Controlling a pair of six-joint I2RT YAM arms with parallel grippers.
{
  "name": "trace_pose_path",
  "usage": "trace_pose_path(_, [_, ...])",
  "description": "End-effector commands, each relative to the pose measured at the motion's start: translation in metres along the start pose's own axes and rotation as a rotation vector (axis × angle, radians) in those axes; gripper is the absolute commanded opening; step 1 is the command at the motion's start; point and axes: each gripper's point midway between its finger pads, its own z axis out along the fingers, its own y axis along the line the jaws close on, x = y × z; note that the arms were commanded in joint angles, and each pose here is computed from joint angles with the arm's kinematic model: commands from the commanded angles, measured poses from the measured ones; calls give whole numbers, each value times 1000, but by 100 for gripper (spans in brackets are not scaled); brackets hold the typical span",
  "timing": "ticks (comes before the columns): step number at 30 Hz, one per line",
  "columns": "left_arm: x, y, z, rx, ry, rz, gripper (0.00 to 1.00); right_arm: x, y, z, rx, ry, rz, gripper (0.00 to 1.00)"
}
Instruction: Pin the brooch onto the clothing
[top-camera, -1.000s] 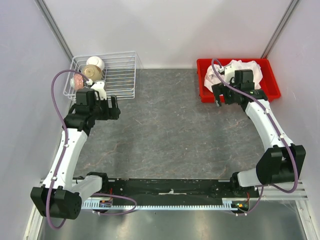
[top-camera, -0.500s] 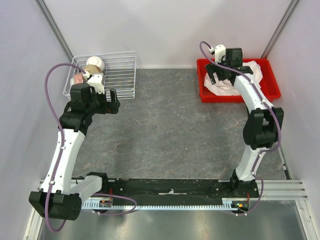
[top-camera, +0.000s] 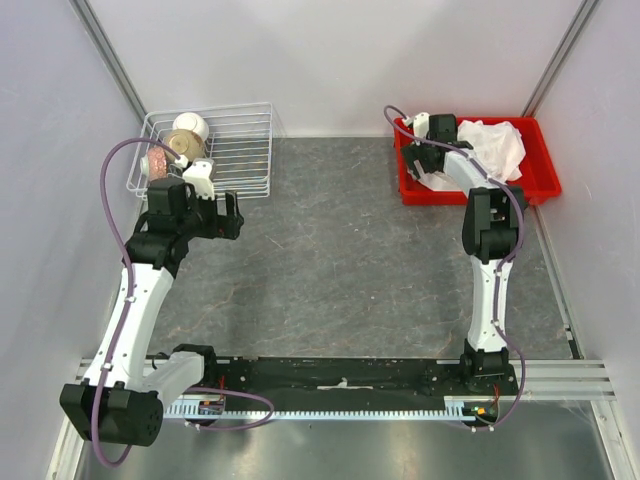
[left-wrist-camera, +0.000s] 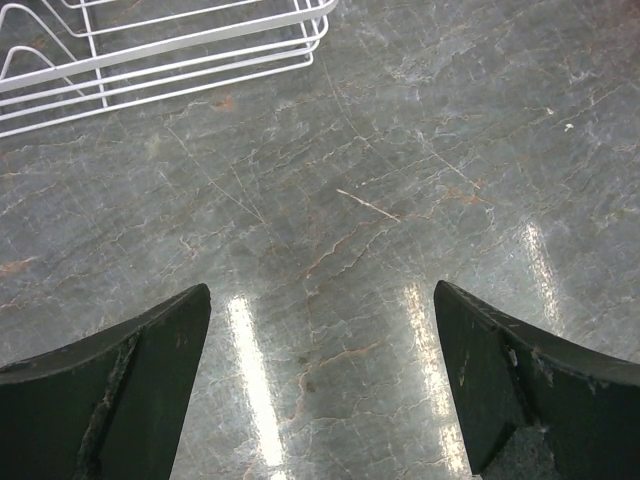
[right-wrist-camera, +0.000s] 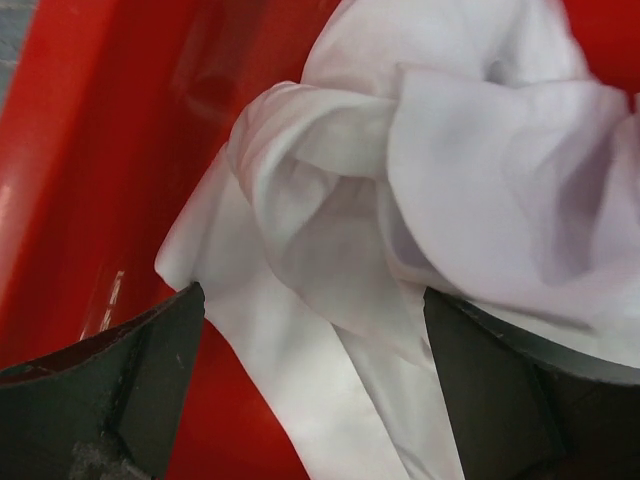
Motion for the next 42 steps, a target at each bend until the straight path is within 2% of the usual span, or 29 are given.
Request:
trace_pose_path(1, [-2, 4, 1, -7, -20, 47, 100, -16, -9, 17, 42, -50, -13, 98])
trace_pose_path(4, [2, 5, 2, -12, -6, 55, 100, -6, -6, 33, 46, -29, -16, 98])
trace_pose_path(6, [5, 5, 4, -7, 2, 61, 99, 1, 1, 42, 13, -22, -18, 89])
trace_pose_path(9, [9, 5, 6, -7, 15, 59, 100, 6, 9, 46, -28, -25, -45, 46])
trace_pose_path(10, [9, 6, 7, -10, 17, 60, 100, 5, 9, 45, -27, -26, -46, 24])
trace_pose_path(12, [8, 7, 6, -14, 16, 61, 99, 0, 4, 39, -20, -36, -47, 5])
trace_pose_path(13, [7, 7, 5, -18, 11, 61, 99, -13, -1, 28, -10, -62, -49, 0])
trace_pose_path(15, [6, 9, 3, -29, 9, 60, 100, -33, -5, 12, -20, -112, -56, 0])
trace_pose_path(18, [2, 11, 0, -44, 0, 63, 99, -84, -21, -40, -8, -239, -60, 0])
trace_pose_path(22, [-3, 14, -2, -67, 3, 52, 100, -156, -29, -136, -47, -445, -81, 0])
trace_pose_path(25, [-4, 17, -1, -86, 39, 31, 99, -192, -25, -198, -75, -554, -112, 0])
trace_pose_path(27, [3, 17, 1, -85, 93, 7, 99, -209, -17, -230, -87, -610, -134, 0])
trace_pose_path(33, [-15, 1, -8, -8, 85, -21, 98, -255, 25, -357, -155, -844, -218, 0])
trace_pose_path(37, [-32, -16, -20, 67, 34, -60, 98, -278, 55, -469, -225, -1067, -248, 0])
trace_pose_path(42, [-46, -30, -37, 135, -15, -62, 97, -284, 75, -604, -381, -1359, -190, 0])
